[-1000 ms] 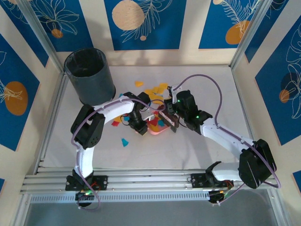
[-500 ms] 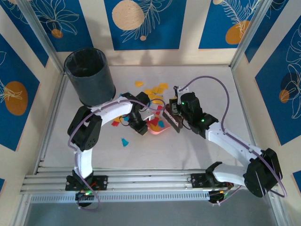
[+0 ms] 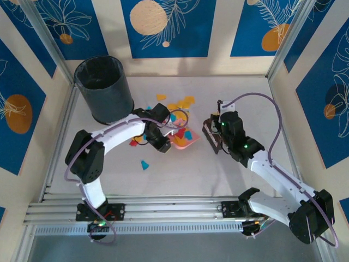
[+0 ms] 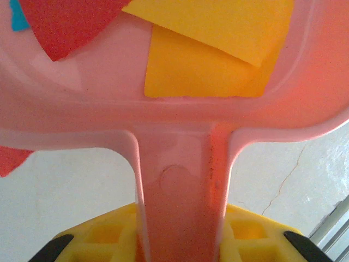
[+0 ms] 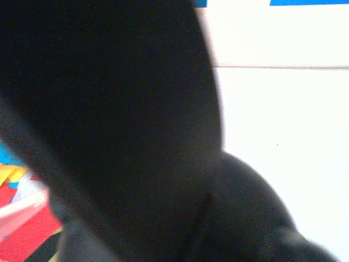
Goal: Sweep away the paper scraps from the table
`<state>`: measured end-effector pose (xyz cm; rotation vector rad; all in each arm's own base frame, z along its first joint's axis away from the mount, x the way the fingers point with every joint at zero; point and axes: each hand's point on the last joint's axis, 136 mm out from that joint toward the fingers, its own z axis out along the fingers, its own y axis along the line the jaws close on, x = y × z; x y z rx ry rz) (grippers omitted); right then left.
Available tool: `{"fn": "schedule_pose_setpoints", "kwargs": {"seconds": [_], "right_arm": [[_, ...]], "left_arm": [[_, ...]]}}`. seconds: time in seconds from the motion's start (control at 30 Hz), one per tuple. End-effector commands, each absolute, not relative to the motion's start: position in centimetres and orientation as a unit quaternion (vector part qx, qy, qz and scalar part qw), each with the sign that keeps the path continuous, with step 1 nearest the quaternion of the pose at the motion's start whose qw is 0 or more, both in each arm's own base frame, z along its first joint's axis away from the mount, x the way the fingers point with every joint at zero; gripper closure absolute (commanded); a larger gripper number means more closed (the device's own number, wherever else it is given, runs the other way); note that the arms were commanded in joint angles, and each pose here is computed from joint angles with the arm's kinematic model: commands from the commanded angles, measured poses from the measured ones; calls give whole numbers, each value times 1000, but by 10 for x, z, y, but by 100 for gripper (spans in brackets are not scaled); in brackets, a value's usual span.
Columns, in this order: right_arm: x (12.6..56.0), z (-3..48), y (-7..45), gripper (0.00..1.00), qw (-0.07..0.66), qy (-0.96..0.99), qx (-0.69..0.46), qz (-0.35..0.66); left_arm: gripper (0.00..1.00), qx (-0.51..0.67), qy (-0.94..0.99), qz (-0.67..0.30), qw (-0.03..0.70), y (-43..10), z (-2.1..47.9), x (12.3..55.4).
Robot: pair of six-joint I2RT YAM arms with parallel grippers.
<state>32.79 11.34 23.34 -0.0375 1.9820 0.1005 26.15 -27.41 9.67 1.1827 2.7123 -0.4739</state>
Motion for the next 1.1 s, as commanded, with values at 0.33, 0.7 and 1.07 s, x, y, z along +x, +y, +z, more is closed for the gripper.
{"fn": "schedule_pose_setpoints", "kwargs": {"seconds": [0.33,0.7,1.07], "right_arm": [[324,237,105,100,554,830,7,64],[324,237,109,100,552,831,3,76],[324,234,110,100,547,833,2,83]], "left_arm": [[100,341,894,-202,211,-273,185,296],[100,263,889,-220,303,-244,257,330],[100,168,883,-269,347,-203,314,366]]}}
